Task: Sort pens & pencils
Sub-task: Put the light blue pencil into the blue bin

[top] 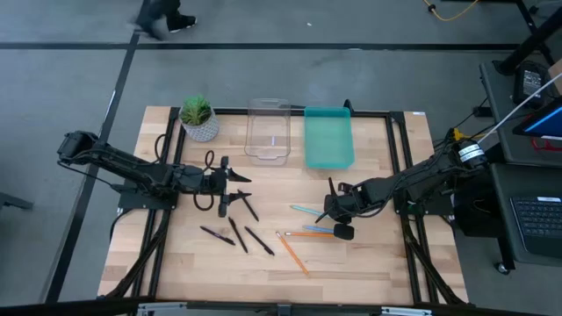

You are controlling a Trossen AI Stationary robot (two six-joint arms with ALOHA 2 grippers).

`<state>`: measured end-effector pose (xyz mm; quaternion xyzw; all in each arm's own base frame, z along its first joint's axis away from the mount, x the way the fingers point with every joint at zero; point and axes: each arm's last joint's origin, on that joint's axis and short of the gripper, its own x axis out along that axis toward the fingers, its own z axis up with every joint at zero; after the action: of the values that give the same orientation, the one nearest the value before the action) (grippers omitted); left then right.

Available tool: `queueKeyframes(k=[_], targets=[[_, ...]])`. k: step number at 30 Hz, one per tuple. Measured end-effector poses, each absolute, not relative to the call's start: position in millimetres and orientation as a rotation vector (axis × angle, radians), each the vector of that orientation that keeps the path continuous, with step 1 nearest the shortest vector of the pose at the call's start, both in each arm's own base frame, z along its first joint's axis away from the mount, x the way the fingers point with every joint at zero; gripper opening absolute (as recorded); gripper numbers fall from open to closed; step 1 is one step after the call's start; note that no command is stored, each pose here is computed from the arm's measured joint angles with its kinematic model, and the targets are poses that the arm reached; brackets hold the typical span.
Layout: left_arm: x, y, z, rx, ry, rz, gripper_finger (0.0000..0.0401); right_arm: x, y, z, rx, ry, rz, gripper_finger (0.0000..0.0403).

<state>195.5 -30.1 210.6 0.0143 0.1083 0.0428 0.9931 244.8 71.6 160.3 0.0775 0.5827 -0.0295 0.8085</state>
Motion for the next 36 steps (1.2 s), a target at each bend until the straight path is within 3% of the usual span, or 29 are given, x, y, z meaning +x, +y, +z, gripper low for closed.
queueKeyframes(k=[7,13,21,33,36], targets=[[196,-30,211,0.029,0.217,0.086,0.0192,245,73,145,0.185,1.29,-0.071,0.0205],[196,-30,211,0.029,0.217,0.086,0.0192,249,74,129,0.142,1.341,-0.095,0.0234],[196,-30,211,0.029,0.218,0.085,0.0192,247,72,124,0.129,1.374,-0.148,0.0185],[196,-30,211,0.029,0.218,0.086,0.0192,244,71,123,0.131,1.404,-0.186,0.0029],[195,-30,211,0.029,0.218,0.085,0.0192,244,71,123,0.147,1.404,-0.2,0.0016]])
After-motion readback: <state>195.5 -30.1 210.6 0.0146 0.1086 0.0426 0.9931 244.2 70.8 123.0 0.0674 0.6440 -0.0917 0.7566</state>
